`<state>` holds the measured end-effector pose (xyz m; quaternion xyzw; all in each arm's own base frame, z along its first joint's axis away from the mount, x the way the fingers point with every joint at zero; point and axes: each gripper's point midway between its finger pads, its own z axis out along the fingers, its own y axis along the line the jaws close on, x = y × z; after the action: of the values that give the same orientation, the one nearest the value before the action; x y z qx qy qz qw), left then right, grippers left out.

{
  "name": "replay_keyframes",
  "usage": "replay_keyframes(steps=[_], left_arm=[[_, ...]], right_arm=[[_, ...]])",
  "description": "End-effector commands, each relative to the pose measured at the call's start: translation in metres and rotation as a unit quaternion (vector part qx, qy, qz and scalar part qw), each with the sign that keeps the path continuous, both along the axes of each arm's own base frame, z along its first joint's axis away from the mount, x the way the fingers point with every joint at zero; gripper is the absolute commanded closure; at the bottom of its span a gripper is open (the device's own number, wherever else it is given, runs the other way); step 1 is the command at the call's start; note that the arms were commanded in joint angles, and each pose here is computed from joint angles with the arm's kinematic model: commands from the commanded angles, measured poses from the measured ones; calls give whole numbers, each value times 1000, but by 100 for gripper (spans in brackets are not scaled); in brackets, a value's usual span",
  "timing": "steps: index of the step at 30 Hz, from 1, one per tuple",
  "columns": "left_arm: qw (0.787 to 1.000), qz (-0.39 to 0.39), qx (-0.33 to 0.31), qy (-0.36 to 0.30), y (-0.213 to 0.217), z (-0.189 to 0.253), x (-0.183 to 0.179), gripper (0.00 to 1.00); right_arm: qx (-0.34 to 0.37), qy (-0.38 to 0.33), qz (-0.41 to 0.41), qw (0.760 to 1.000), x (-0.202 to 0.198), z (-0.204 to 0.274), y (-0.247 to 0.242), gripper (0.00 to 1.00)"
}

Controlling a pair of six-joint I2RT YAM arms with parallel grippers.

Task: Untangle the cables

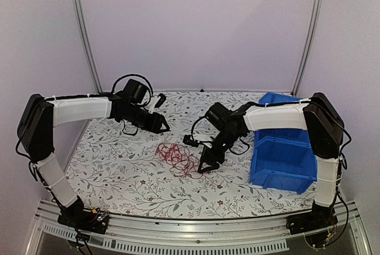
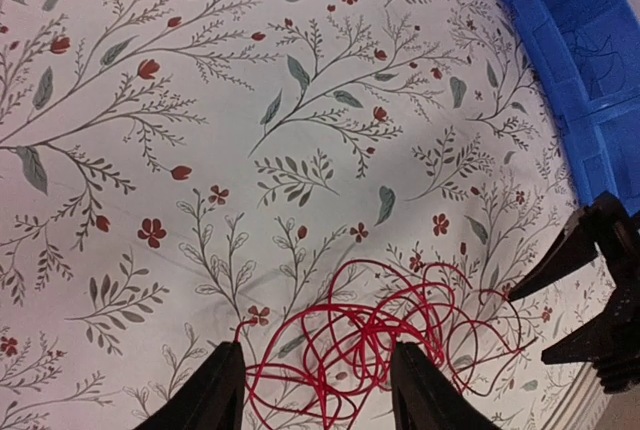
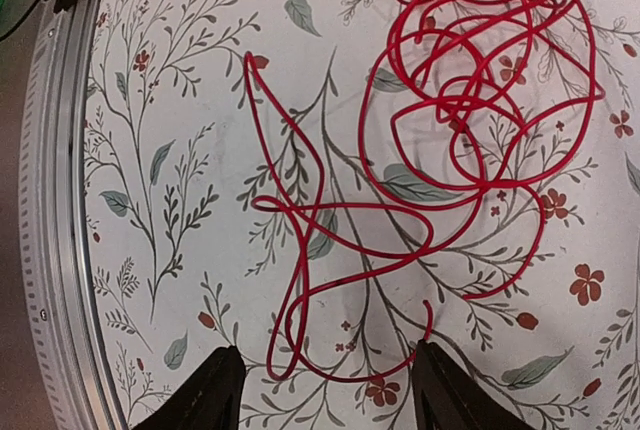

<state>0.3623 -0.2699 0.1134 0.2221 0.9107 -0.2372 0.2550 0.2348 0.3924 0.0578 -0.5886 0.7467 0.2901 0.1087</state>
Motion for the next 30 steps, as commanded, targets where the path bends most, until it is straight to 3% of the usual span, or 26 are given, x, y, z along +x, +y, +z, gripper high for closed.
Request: replay_keyframes(steps=[1,6,9,13,17,22,26,30], left_arm=[[1000,1,-26,-11,-1,22,5,50],[999,2,-31,-17,-1,27,5,50],[999,1,-36,-27,-1,35,5,50],[996,2,-43,-80,-10,60,-5,49],[984,-26,-49,-170,-42,77,-47,45],[972,-5,-119,-204,-49,60,-96,42],[958,-4,-172,-228,-53,65,-106,39],[959,-23,-175,-223,-74,58,-99,39]], right_arm=[[21,12,1,1000,2,4,12,44],[29,22,4,999,1,3,16,68],[34,27,6,999,1,2,20,74],[31,34,8,999,3,2,23,99],[49,28,13,998,1,25,23,100],[85,2,19,996,-3,70,21,100],[107,-7,22,994,-6,96,21,100],[117,-23,20,993,-2,113,24,100]])
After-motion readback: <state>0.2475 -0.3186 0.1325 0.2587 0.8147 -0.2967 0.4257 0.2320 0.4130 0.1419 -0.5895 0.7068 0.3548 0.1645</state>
